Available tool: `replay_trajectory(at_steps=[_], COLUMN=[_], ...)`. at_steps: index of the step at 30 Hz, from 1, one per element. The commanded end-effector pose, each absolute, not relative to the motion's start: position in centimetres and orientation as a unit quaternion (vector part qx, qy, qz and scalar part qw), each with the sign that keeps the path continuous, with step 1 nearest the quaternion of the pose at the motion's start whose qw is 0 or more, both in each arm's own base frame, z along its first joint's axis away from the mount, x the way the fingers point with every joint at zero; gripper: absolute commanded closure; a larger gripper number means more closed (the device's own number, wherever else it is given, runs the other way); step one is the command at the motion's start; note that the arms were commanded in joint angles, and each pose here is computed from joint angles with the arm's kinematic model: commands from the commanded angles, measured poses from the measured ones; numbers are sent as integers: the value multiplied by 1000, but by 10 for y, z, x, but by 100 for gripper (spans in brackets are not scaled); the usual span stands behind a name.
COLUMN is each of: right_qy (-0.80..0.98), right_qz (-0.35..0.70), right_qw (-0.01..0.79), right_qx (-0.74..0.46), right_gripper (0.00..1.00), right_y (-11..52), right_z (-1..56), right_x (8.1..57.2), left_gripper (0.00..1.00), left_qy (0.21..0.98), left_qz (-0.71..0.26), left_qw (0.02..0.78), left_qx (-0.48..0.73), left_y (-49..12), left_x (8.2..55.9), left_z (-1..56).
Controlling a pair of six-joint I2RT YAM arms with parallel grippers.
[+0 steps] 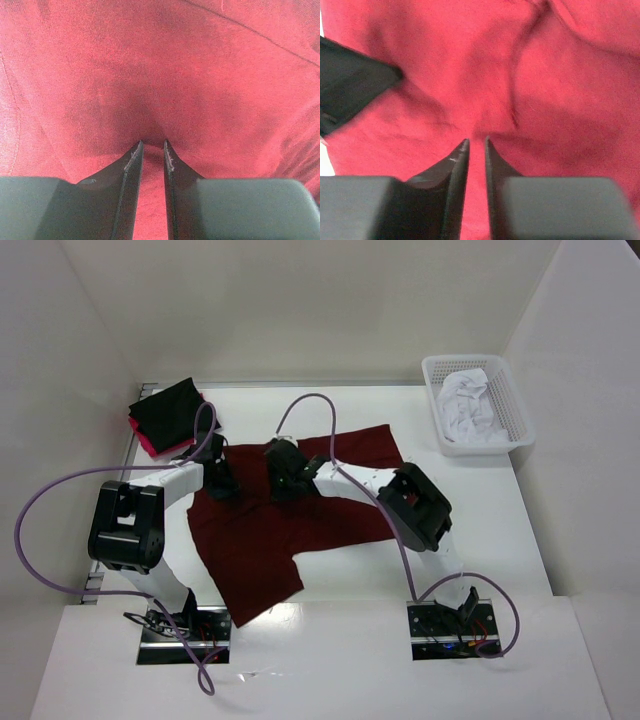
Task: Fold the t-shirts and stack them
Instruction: Fold the flattened tshirt in 1/3 of the way
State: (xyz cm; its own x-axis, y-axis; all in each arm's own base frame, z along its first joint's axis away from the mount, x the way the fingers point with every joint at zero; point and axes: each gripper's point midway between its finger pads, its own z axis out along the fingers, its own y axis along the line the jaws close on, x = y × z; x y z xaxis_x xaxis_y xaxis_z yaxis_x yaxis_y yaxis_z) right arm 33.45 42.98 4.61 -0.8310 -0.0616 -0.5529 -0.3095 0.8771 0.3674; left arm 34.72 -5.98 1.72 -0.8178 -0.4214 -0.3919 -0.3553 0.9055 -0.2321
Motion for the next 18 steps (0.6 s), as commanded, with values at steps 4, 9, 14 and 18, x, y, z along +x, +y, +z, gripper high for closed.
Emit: replay_trajectory(at_steps=[4,9,14,18], right_qy=[928,924,912,898], right_qz=[213,210,211,204], right_qw=[296,315,351,389], right_qx=[-78,-56,-8,19], right_gripper=[44,34,29,22], right_y=[402,384,338,289], right_z=[74,90,123,147], right_x=[332,348,372,390], left_gripper=[69,69,67,47], left_qy=[962,960,955,939], left_qz=[-64,-77,-72,-84], left_qw=[172,191,225,290], left_qx=[-203,-191,-180,-167], left_y=[-63,-66,-62,-61], left_x=[328,338,347,363], left_z=[-2,21,61,114])
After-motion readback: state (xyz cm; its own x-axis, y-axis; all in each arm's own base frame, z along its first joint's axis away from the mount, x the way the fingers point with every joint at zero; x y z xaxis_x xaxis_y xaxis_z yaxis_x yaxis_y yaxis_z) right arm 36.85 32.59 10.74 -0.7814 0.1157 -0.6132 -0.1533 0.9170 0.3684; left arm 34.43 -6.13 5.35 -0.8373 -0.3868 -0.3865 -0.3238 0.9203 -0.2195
